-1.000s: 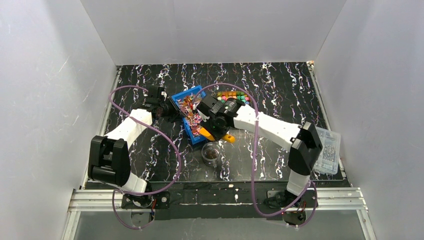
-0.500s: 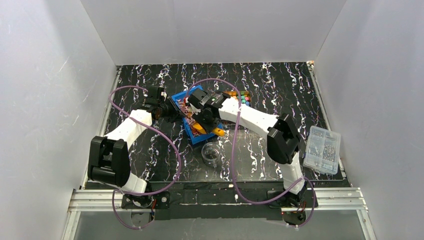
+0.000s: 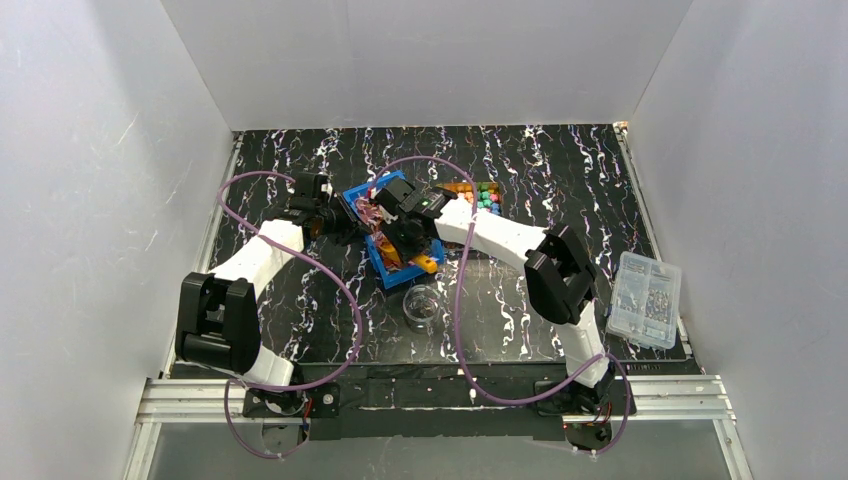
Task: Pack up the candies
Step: Scoop the fake candies from the storage box.
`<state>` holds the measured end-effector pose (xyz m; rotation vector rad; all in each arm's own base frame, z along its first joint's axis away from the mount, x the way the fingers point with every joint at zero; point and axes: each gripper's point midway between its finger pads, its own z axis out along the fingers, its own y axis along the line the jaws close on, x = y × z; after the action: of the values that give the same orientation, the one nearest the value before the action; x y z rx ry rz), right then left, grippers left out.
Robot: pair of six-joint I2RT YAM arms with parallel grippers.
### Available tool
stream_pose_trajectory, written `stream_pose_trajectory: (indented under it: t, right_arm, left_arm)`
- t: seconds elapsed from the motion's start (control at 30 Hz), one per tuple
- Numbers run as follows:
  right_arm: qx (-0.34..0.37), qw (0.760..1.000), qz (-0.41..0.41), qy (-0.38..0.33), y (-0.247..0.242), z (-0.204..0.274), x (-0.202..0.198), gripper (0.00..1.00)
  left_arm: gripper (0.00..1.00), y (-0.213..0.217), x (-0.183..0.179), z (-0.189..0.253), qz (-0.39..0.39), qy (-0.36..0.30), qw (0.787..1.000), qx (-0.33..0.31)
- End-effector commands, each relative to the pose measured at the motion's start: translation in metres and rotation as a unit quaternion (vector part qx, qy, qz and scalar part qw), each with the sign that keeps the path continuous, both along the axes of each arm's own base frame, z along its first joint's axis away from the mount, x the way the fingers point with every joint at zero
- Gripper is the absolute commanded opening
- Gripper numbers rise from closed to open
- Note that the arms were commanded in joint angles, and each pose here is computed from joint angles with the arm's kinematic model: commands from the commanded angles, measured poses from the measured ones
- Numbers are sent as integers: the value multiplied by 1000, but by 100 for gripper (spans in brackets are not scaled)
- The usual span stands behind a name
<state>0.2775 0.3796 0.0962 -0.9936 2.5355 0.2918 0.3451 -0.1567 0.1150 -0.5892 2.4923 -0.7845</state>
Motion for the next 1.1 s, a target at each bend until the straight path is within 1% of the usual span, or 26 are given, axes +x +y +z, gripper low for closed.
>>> stream_pose_trajectory:
  t: [0.0,0.2,0.23,0.37,0.43,0.53,0.67,0.83,1.07]
  right_arm:
    - [109,992,-12,-64,49,1,38,1]
    - [132,986,-30,-95,43,2,48,1]
    - [131,986,-30,-97,41,2,48,1]
    - [137,984,-27,-111,31,7,44,1]
    - [148,981,-25,-122,29,12,43,1]
    - [154,980,-19,-128,25,14,40,1]
    - [160,978,-14,-133,22,16,36,1]
    - [179,972,-9,-150,17,29,33,1]
    - [189,968,3,-164,10,39,27,1]
  left_arm:
    - [0,-22,-10,19,-56,-13,997,-43]
    - [0,-21,-7,21,-55,-11,998,-35]
    - [1,-20,-7,21,-56,-10,998,-32]
    - [22,-19,-4,29,-60,-16,998,-23]
    - [29,-19,-4,31,-63,-15,998,-21]
    - [38,-19,-4,34,-66,-12,998,-19]
    - [48,-17,-6,41,-66,-20,998,-14]
    - [51,-15,-11,50,-82,-16,996,-4]
    - [57,-11,-26,62,-107,-18,994,12]
